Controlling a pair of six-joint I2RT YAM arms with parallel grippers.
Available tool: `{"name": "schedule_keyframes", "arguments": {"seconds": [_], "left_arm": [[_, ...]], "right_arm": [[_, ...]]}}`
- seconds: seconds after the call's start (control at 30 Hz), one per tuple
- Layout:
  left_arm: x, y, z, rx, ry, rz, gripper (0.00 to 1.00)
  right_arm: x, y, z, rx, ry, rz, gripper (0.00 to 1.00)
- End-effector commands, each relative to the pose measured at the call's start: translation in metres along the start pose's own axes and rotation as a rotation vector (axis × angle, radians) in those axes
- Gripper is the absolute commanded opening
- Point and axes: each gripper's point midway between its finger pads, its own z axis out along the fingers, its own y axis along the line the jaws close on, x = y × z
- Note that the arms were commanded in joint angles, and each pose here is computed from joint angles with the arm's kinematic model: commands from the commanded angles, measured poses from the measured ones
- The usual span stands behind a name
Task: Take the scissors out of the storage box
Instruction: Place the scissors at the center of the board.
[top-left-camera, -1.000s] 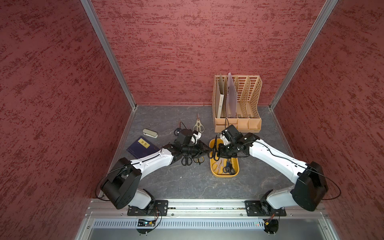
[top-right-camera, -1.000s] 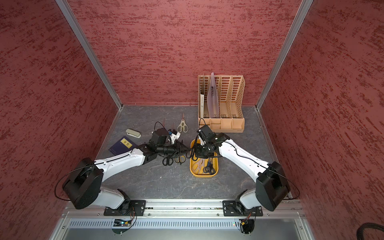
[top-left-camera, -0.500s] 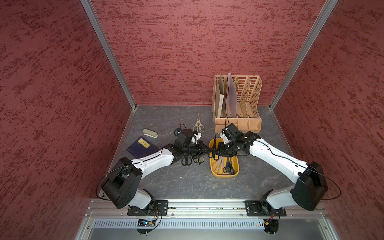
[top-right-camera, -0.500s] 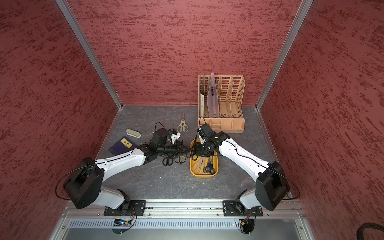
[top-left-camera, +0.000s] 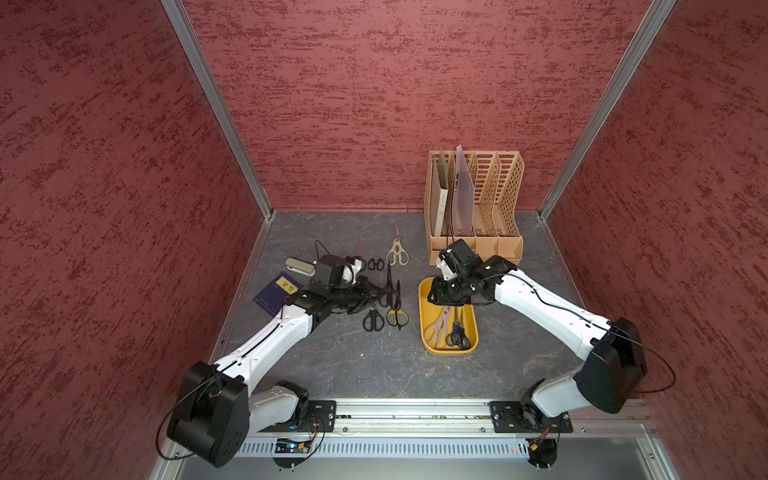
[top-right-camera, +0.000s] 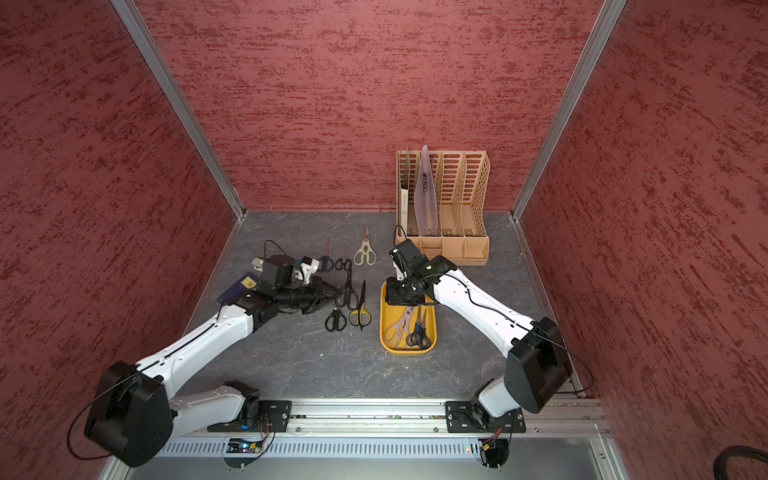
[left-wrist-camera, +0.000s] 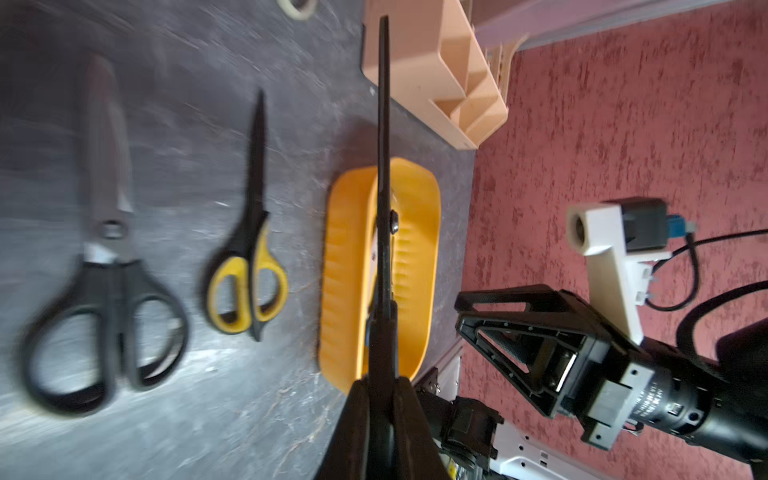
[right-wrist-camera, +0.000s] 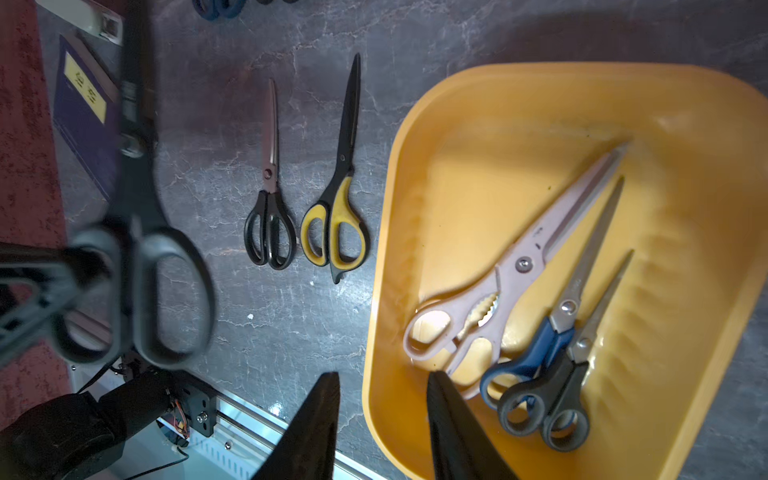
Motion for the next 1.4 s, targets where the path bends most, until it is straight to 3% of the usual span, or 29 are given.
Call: {"name": "schedule_keyframes", "arguments": {"seconds": [0.0, 0.13, 0.33, 0.87, 1.37], "left_arm": [[0.019, 0.044, -0.023, -0.115, 0.071, -0.045, 0.16], [0.025, 0.074, -0.034, -0.204, 0.11, -0.098, 0.16], [0.03, 0.096, -0.036, -0.301, 0.132, -0.072, 0.16], [-0.001, 0.124, -0.019, -0.346, 0.044, -0.08, 0.16], [0.003, 0.14, 0.0, -0.307, 0.088, -0.132, 0.23]], "right_arm": [[-0.009, 0.004, 0.002, -0.003, -0.001, -0.028, 0.4], [-0.014, 0.009, 0.01, -0.012, 0.013, -0.048, 0.4], [-0.018, 0.012, 0.017, -0.021, 0.024, -0.064, 0.39], [-0.009, 0.0, 0.019, 0.015, 0.038, -0.056, 0.38], [-0.008, -0.001, 0.018, 0.016, 0.032, -0.04, 0.38]]}}
